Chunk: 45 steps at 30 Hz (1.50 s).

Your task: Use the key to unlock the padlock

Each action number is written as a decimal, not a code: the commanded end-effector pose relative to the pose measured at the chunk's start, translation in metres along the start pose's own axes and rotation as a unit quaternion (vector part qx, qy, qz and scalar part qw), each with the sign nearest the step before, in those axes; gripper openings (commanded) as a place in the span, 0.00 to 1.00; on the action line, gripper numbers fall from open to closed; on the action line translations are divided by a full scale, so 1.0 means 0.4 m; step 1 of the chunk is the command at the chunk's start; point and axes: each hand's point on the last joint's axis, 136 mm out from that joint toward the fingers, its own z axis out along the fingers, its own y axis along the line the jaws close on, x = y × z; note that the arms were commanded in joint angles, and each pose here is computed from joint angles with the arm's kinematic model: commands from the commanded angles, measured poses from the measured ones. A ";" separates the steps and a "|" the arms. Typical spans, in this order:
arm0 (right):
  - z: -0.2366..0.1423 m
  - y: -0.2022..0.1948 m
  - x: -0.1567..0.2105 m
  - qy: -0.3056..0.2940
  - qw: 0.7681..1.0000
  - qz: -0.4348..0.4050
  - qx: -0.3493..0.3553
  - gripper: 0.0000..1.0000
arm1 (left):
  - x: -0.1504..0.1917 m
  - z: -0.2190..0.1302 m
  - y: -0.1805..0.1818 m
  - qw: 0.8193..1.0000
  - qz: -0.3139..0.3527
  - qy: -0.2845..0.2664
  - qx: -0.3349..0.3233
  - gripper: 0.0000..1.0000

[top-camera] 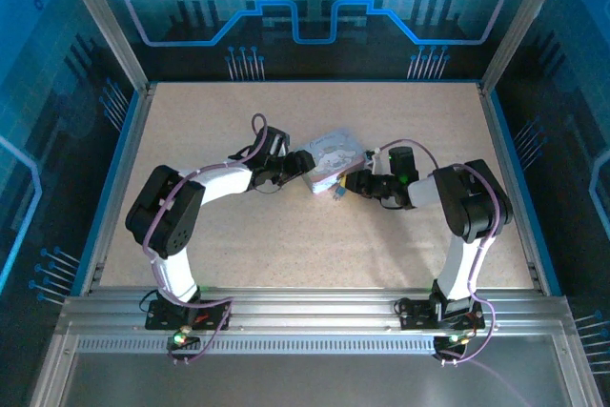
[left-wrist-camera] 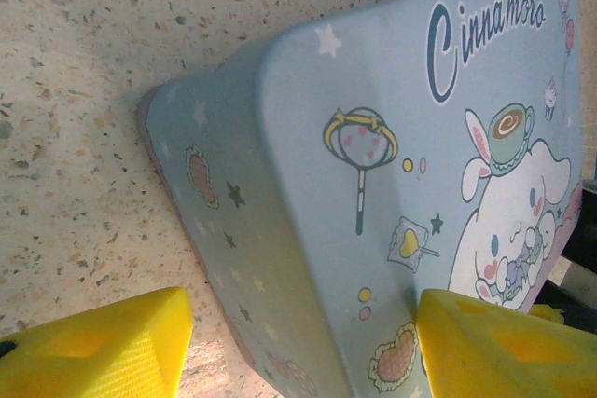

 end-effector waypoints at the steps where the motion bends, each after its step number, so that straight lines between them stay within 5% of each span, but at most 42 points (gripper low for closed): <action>1: 0.013 0.001 0.006 -0.005 1.000 0.000 -0.001 0.21 | 0.031 -0.004 0.013 1.000 -0.005 0.018 -0.004 0.66; 14: -0.022 0.013 -0.018 -0.037 0.999 0.002 0.003 0.02 | 0.033 -0.007 0.021 1.000 -0.004 0.016 -0.009 0.65; 37: -0.091 0.001 -0.071 -0.101 0.994 0.038 0.033 0.00 | 0.037 -0.010 0.022 1.000 -0.002 0.014 -0.004 0.67; 45: -0.159 0.013 -0.053 -0.097 0.992 0.009 0.076 0.00 | -0.009 -0.085 -0.031 0.998 0.042 -0.033 0.012 0.74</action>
